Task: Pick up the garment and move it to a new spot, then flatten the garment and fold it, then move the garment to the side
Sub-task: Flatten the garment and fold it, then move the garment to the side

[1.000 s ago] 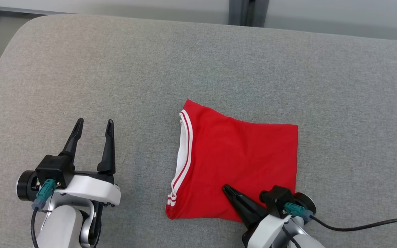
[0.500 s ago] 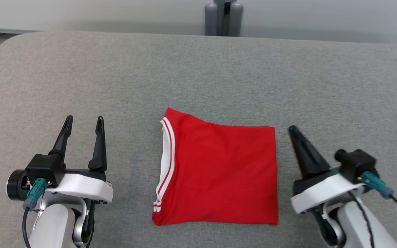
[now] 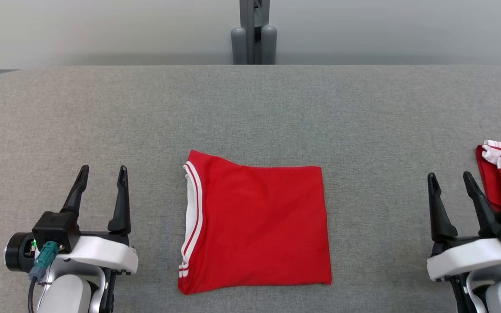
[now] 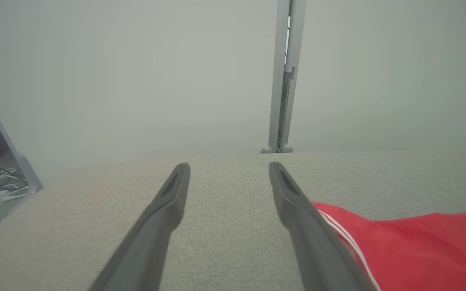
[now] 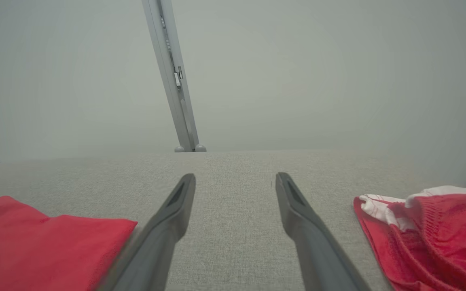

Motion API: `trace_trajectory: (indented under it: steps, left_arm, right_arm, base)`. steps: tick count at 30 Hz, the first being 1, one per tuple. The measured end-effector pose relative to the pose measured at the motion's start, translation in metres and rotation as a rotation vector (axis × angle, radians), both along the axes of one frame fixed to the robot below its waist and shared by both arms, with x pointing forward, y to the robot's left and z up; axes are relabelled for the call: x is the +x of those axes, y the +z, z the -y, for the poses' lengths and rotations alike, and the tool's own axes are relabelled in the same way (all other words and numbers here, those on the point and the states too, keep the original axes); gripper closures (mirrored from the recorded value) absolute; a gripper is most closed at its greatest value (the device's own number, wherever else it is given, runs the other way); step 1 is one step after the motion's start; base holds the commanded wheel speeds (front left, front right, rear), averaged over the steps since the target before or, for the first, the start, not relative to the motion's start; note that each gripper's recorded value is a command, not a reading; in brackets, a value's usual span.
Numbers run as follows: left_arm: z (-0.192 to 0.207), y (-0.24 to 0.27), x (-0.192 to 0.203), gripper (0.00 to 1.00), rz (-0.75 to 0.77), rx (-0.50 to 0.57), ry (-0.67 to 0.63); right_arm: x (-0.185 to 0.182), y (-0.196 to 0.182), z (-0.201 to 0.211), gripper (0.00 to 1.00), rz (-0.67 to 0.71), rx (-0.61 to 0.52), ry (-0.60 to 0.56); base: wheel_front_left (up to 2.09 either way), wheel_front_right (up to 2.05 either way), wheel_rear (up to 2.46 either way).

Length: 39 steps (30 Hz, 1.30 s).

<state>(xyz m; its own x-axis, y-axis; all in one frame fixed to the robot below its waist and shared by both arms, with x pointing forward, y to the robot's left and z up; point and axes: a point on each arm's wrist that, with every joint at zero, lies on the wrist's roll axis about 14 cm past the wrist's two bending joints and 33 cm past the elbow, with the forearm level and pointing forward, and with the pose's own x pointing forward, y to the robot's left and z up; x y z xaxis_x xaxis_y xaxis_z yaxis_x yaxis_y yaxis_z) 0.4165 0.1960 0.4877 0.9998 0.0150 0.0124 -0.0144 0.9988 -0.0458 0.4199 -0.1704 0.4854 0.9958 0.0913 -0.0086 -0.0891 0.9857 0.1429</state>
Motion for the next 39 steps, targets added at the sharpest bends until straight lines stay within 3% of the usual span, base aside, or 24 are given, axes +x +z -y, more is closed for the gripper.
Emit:
trace_trajectory:
  steps: [11, 22, 29, 39]
  left_arm:
    - [0.008, -0.003, -0.005, 0.0, -0.017, 0.007, -0.028]
    - [0.001, -0.008, -0.01, 0.0, -0.032, 0.01, -0.01]
    - [-0.011, -0.008, -0.012, 0.0, -0.036, 0.007, 0.025]
    - [-0.027, -0.016, -0.017, 0.0, -0.058, 0.0, 0.081]
  right_arm:
    - [-0.015, 0.007, 0.017, 0.0, -0.002, -0.011, -0.049]
    - [-0.004, 0.006, 0.002, 0.0, -0.01, -0.01, -0.009]
    - [0.008, -0.009, -0.034, 0.0, -0.064, 0.001, 0.095]
    - [-0.004, -0.08, -0.118, 0.0, -0.302, 0.042, 0.334]
  base:
    - [0.0, 0.0, 0.0]
    - [0.0, 0.0, 0.0]
    - [0.0, 0.0, 0.0]
    - [0.0, 0.0, 0.0]
